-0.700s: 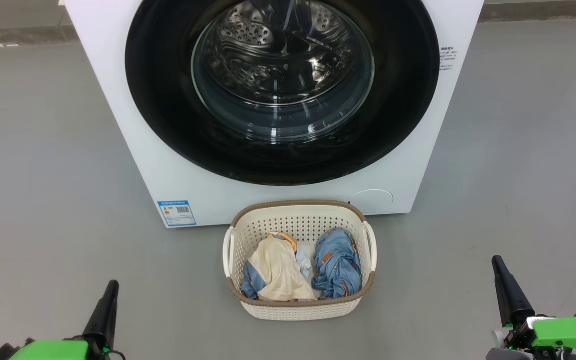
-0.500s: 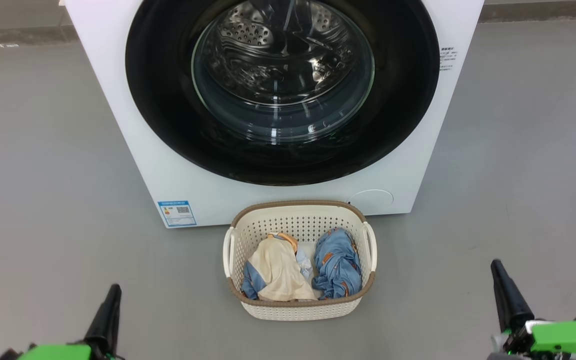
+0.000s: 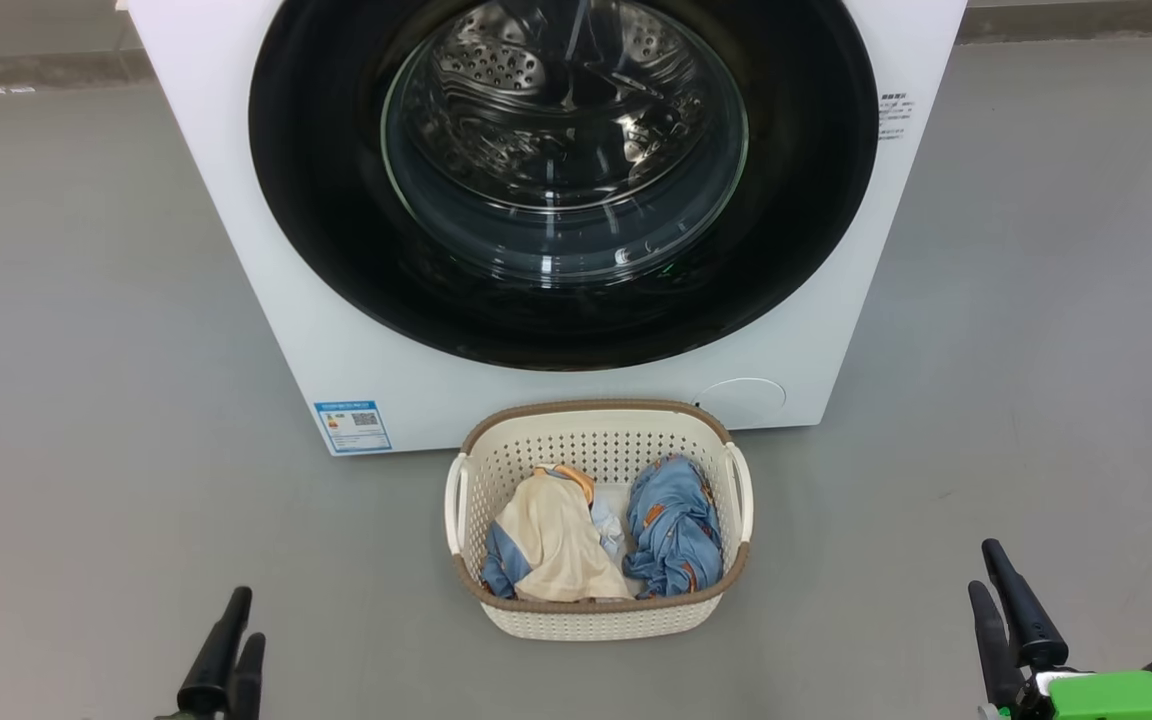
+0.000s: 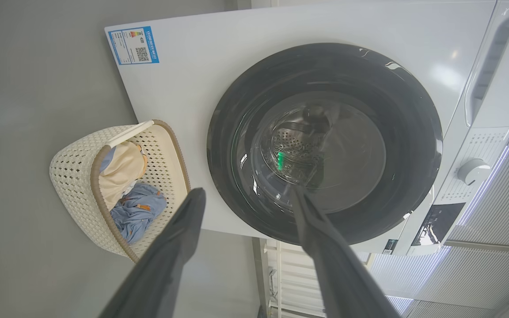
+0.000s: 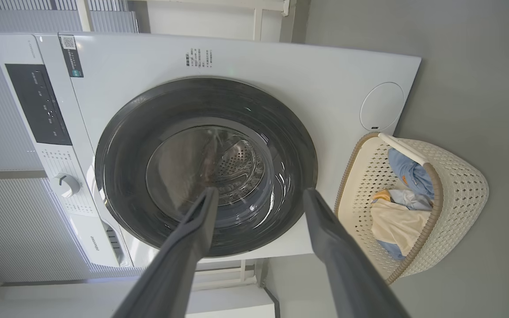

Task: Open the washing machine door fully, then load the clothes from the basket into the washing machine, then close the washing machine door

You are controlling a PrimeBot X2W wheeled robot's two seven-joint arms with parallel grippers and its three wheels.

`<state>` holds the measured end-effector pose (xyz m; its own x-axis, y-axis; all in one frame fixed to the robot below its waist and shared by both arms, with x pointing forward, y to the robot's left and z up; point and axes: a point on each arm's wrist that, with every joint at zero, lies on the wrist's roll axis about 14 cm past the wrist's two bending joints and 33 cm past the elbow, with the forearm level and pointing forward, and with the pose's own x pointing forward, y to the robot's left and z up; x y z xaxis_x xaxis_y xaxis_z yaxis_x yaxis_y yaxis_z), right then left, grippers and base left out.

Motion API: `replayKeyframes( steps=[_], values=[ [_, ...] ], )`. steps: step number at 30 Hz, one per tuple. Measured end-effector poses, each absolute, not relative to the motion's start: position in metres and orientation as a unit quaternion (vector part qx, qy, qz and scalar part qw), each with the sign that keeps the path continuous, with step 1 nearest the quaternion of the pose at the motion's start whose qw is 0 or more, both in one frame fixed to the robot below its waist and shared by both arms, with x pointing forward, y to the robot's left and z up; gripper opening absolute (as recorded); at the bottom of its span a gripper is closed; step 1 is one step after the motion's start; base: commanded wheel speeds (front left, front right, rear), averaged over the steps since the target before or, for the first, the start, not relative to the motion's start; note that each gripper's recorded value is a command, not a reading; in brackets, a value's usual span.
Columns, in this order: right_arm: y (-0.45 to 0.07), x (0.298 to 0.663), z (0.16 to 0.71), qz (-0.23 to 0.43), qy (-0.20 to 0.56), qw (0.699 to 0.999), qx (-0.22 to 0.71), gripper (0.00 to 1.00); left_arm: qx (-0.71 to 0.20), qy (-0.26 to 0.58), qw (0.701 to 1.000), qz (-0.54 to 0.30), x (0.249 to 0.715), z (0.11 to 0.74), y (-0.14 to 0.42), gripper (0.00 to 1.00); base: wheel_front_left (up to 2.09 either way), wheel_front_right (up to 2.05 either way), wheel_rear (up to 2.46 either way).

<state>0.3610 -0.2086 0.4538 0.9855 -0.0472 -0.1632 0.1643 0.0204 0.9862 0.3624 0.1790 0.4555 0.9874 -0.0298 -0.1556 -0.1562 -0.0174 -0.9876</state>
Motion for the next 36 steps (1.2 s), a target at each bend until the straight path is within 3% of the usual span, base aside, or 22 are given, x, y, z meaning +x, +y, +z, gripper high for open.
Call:
replayKeyframes(
  steps=[10,36],
  values=[
    [-0.209,0.368,0.461,-0.063,0.042,0.751,0.656,1.00,-0.691,0.058,0.719,0.038,0.367,0.462,0.178,1.00,0.00,0.00,0.00],
    [-0.204,0.381,0.479,-0.025,0.040,0.863,0.504,1.00,-0.561,0.043,0.827,0.008,0.378,0.481,0.178,1.00,0.00,0.00,0.00]
  ],
)
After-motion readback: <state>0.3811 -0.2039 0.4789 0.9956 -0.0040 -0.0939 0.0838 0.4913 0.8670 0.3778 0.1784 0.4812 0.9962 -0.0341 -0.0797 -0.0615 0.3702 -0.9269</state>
